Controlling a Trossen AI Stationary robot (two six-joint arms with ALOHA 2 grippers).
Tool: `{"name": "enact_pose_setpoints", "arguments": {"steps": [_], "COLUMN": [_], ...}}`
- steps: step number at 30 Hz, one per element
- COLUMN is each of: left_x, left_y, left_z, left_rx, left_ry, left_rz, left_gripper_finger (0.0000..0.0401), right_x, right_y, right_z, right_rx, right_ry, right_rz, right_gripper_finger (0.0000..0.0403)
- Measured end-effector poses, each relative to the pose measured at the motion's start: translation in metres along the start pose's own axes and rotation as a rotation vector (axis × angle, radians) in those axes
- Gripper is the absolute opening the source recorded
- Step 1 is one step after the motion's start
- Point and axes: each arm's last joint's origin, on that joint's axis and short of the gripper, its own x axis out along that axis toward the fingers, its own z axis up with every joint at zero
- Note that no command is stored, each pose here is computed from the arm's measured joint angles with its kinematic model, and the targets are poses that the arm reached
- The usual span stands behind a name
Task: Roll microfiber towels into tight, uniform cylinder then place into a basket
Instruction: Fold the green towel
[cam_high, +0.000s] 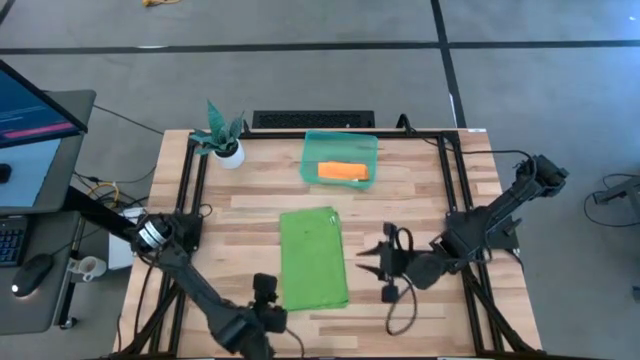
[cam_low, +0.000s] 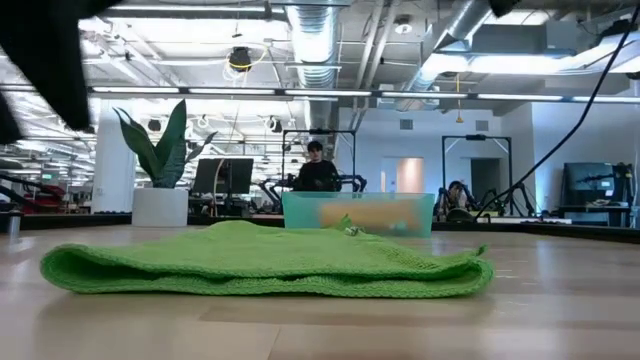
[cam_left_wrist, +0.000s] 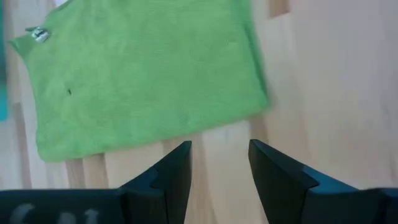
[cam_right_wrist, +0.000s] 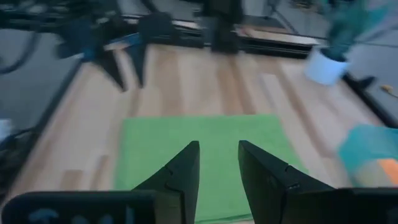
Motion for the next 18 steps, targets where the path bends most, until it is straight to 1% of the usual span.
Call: {"name": "enact_pose_setpoints", "arguments": {"steps": [3,7,8,10,12,15,18], "left_x": [-0.007,-0.009,-0.008,-0.003,0.003,0.009,0.013], "left_y": [-0.011,-0.024,-0.027,-0.031,-0.036,-0.041,-0.043], "left_z": [-0.007,-0.023,-0.027,-0.035,-0.042,-0.048,-0.056], "left_rx": [0.009,-0.049,-0.072,-0.113,-0.127,-0.172,-0.208], "left_ry": [-0.024,-0.080,-0.084,-0.089,-0.111,-0.178,-0.251], "left_rz": [-0.005,0.036,0.039,0.036,0.026,-0.030,-0.098], "left_gripper_finger": [0.0153,0.0153,0.0153,0.0153,0.0153,0.0153,0.0153], "right_x": [-0.005,-0.003,-0.001,0.005,0.012,0.019,0.025], "right_y": [0.016,0.042,0.049,0.060,0.068,0.075,0.079], "right_z": [-0.004,-0.017,-0.019,-0.026,-0.028,-0.025,-0.017], "right_rx": [-0.015,-0.054,-0.059,-0.109,-0.146,-0.191,-0.178], "right_ry": [-0.001,0.005,-0.002,-0.006,-0.039,-0.071,-0.080], "right_rz": [0.055,0.104,0.114,0.127,0.136,0.136,0.127], "right_gripper_finger": [0.0134,0.0134,0.0134,0.0134,0.0134,0.0134,0.0134]}}
